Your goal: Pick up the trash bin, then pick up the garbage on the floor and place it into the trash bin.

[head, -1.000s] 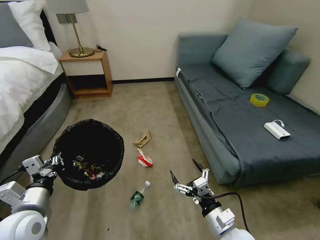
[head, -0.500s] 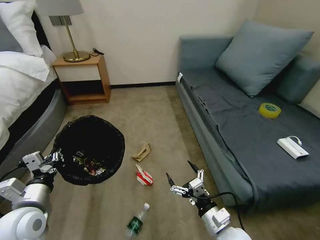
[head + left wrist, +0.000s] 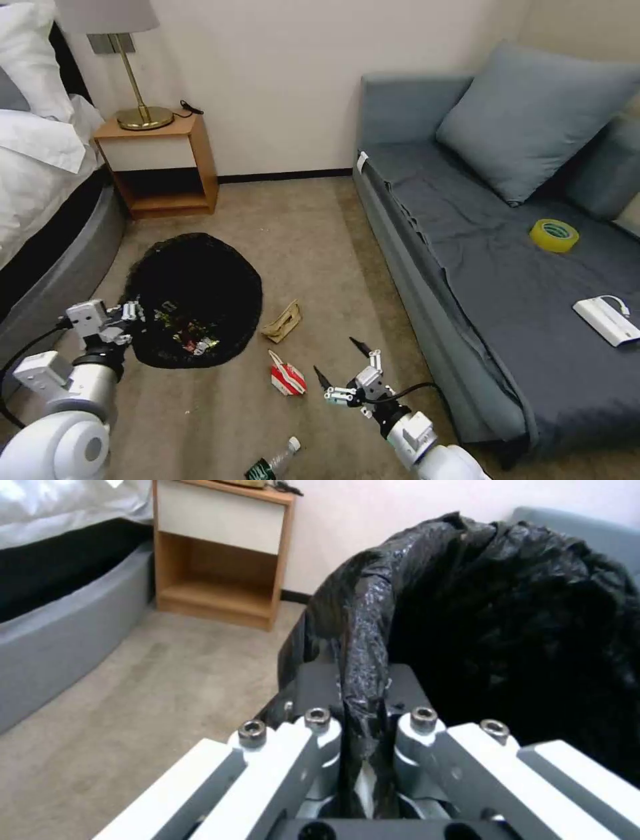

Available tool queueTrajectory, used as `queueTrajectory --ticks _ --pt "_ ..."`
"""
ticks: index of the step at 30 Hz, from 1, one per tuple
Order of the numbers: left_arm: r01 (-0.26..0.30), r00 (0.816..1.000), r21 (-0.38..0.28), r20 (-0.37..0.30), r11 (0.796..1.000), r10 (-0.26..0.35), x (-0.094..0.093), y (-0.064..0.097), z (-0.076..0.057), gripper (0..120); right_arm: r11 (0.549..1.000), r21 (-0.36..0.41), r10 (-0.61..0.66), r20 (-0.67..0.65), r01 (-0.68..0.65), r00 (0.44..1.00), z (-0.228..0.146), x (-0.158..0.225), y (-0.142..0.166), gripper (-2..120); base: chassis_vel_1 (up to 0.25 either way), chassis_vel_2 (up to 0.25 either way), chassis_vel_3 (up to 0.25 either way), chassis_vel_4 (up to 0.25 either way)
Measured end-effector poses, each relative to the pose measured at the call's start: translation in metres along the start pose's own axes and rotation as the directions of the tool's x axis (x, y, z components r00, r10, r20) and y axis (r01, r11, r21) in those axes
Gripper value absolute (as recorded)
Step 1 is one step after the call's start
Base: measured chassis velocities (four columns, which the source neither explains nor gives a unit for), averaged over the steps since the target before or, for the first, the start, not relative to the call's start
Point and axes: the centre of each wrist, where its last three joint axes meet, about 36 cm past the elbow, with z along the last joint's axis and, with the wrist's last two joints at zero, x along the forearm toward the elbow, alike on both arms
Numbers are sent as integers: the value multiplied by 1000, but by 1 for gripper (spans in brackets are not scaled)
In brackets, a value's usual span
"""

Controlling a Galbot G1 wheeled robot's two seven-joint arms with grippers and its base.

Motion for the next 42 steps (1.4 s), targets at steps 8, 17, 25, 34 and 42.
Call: queueTrajectory --ticks 8,17,25,34,42 --pt "7 1000 12 17 1000 -7 4 1 -8 5 993 -52 -116 -153 109 981 15 -40 -11 100 0 0 0 0" --pt "0 1000 36 31 999 -1 -4 4 -10 4 877 90 -424 -316 472 849 9 -62 -35 100 0 0 0 0" --pt "-20 999 38 29 999 19 -9 3 -9 4 779 108 -528 -419 618 739 20 -81 -21 100 0 0 0 0" --pt "-47 999 37 28 998 46 -13 2 -9 4 718 129 -548 -501 684 670 17 -121 -21 100 0 0 0 0" --pt "-67 997 42 37 997 66 -17 -1 -9 4 670 154 -558 -540 726 630 4 -159 -23 100 0 0 0 0"
